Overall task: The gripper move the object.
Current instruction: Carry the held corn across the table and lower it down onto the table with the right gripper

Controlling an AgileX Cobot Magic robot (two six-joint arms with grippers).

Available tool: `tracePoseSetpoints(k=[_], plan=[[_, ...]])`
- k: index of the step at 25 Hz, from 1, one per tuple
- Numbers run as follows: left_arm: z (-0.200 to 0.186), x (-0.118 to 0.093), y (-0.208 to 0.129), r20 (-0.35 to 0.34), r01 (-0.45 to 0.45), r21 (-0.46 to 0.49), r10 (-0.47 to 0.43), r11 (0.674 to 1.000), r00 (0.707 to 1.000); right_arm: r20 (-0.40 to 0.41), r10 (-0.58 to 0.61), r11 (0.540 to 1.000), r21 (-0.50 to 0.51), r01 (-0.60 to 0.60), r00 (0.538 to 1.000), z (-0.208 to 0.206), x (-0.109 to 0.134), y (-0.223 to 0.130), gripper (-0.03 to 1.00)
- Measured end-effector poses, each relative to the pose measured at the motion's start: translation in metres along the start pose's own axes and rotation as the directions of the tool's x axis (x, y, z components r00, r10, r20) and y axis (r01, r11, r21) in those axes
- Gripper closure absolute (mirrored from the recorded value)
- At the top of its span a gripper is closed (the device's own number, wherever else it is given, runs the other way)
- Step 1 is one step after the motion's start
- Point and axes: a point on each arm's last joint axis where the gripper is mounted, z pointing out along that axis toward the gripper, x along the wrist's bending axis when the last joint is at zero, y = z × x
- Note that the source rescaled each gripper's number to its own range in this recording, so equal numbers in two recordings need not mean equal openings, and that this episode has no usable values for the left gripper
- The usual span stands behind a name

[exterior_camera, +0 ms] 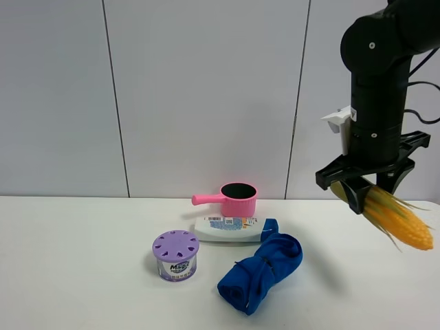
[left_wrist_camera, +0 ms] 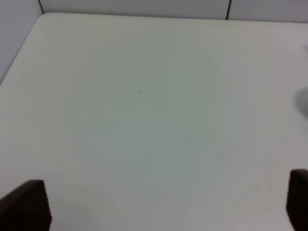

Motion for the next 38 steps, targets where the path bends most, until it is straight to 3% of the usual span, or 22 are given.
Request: tracePoseSetpoints(k=[13, 20, 32, 33, 36, 38], plan=[[0.0, 0.0, 0.0, 0.0, 0.0, 0.0, 0.0, 1.0, 1.0, -0.085, 0.006, 0.998, -0.067, -0.012, 0.996, 0.088, 0.032, 0.023, 0.97], [0.0, 0.0, 0.0, 0.0, 0.0, 0.0, 0.0, 1.0, 1.0, -0.093, 0.017, 0.998, -0.051, -0.021, 0.996, 0.109, 0.039, 0.023, 0.97], [0.0, 0.0, 0.0, 0.0, 0.0, 0.0, 0.0, 1.0, 1.0, -0.068, 0.02, 0.997, -0.073, -0.025, 0.997, 0.109, 0.037, 0.025, 0.96], [0.0, 0.0, 0.0, 0.0, 0.0, 0.0, 0.0, 1.0, 1.0, -0.068, 0.028, 0.997, -0.072, -0.033, 0.997, 0.109, 0.037, 0.025, 0.9], [0.0, 0.0, 0.0, 0.0, 0.0, 0.0, 0.0, 1.0, 1.0, -0.069, 0.075, 0.995, -0.064, -0.08, 0.995, 0.109, 0.037, 0.025, 0.55], [0.0, 0.0, 0.0, 0.0, 0.0, 0.0, 0.0, 1.0, 1.0, -0.067, 0.098, 0.993, -0.055, -0.101, 0.993, 0.109, 0.036, 0.024, 0.39]])
